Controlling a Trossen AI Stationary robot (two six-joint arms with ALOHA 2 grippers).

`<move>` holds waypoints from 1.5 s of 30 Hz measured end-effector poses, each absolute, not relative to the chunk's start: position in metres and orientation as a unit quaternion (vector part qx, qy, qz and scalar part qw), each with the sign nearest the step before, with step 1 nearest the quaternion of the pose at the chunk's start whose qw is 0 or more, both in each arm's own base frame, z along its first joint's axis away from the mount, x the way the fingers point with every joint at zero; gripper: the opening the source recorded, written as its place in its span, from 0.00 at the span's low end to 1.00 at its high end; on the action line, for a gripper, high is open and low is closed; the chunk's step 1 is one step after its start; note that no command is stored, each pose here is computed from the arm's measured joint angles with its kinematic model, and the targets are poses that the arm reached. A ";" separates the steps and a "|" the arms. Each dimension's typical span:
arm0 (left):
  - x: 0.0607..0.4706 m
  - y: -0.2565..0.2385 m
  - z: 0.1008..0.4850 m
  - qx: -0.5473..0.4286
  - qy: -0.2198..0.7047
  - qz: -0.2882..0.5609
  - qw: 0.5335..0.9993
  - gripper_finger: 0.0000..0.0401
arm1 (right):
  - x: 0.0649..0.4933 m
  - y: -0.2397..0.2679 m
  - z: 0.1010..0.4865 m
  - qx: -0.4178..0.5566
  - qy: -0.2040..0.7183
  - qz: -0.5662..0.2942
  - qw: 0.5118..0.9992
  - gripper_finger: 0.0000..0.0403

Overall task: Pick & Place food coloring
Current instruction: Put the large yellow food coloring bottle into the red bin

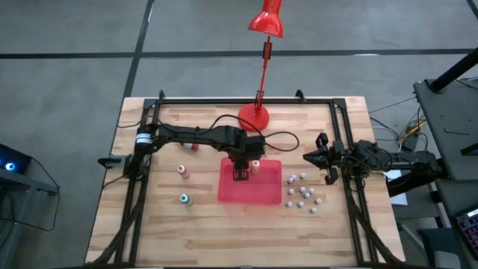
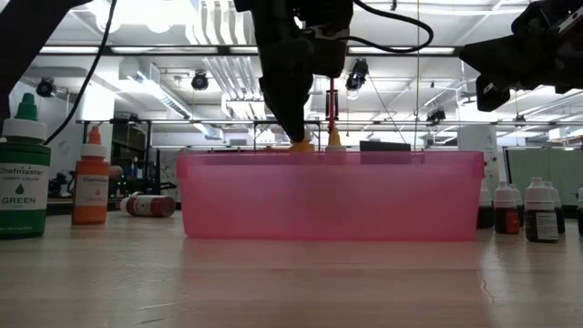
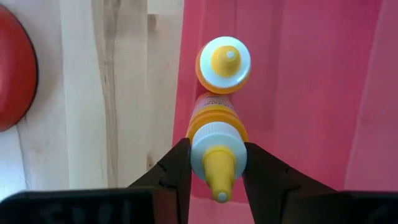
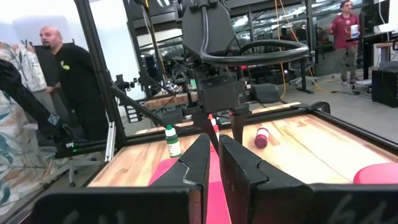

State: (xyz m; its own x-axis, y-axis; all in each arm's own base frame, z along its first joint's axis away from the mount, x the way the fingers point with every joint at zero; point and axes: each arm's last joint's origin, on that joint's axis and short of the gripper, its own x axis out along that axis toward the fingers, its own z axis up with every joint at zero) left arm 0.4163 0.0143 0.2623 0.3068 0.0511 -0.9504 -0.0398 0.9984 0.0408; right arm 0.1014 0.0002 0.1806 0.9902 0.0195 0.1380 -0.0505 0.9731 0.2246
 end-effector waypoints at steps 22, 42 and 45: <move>0.412 0.014 0.274 -0.003 0.597 0.011 0.802 0.23 | 0.101 0.000 0.181 0.115 -0.068 0.018 0.991 0.07; 0.412 0.029 0.278 -0.018 0.596 0.027 0.802 0.23 | 0.101 0.000 0.181 0.113 -0.068 0.017 0.991 0.07; 0.412 0.033 0.278 -0.023 0.596 0.032 0.802 0.23 | 0.101 0.000 0.181 0.113 -0.068 0.018 0.991 0.07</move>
State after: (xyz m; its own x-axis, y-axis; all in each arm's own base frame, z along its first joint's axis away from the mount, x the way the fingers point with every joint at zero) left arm 0.4116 0.0331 0.2775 0.2875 0.0242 -0.9575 -0.0783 0.9969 0.0017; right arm 0.1014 0.0002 0.1806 0.9903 0.0196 0.1379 -0.0501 0.9739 0.2213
